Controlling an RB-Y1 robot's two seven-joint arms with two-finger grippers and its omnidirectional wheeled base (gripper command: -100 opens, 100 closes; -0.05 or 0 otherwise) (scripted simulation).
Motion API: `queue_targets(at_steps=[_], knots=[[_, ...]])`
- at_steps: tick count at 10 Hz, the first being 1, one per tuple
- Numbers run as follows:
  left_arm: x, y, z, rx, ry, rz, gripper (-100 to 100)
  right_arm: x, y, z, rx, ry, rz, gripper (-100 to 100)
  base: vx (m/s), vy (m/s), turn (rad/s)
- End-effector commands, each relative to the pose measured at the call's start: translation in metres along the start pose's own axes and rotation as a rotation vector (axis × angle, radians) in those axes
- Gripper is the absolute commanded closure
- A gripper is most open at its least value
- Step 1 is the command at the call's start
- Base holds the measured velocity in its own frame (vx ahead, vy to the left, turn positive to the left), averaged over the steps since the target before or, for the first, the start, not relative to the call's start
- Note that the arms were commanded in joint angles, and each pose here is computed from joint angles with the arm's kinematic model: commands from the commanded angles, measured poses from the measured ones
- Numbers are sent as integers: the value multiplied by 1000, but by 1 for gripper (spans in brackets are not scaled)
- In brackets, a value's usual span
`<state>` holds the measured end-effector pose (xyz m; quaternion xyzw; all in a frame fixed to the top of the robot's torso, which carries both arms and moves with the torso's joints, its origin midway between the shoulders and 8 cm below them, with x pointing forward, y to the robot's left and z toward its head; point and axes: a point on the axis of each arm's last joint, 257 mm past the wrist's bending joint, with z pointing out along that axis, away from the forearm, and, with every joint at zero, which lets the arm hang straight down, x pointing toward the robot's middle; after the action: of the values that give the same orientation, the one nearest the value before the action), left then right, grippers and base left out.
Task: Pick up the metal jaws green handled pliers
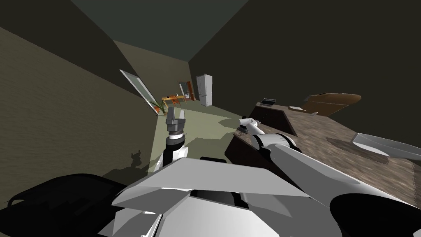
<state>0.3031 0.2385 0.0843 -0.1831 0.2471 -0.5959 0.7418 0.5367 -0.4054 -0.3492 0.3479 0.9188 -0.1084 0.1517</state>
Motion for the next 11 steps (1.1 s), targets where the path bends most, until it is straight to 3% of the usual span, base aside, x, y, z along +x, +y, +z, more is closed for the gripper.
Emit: queue_targets(at_steps=[1, 2, 6, 7, 8, 10, 11], knots=[[0, 0, 0, 0, 0, 0, 0, 0, 0, 0, 0, 0, 0, -100, 10, -14, -1], [0, 0, 0, 0, 0, 0, 0, 0, 0, 0, 0, 0, 0, 100, 0, 0, 0], [0, 0, 0, 0, 0, 0, 0, -2, 1, -2, -5, -2, 1, 100, 2, -3, -3], [0, 0, 0, 0, 0, 0, 0, -3, 1, -2, -5, -3, 1, 0, 0, 0, 0], [0, 0, 0, 0, 0, 0, 0, -6, 0, -9, 0, 1, -3, 100, -17, 43, -19], [0, 0, 0, 0, 0, 0, 0, -7, 1, -9, -2, -2, -2, 100, -24, 45, -15], [0, 0, 0, 0, 0, 0, 0, -7, 1, -10, -1, 0, -2, 0, -3, 5, 0]])
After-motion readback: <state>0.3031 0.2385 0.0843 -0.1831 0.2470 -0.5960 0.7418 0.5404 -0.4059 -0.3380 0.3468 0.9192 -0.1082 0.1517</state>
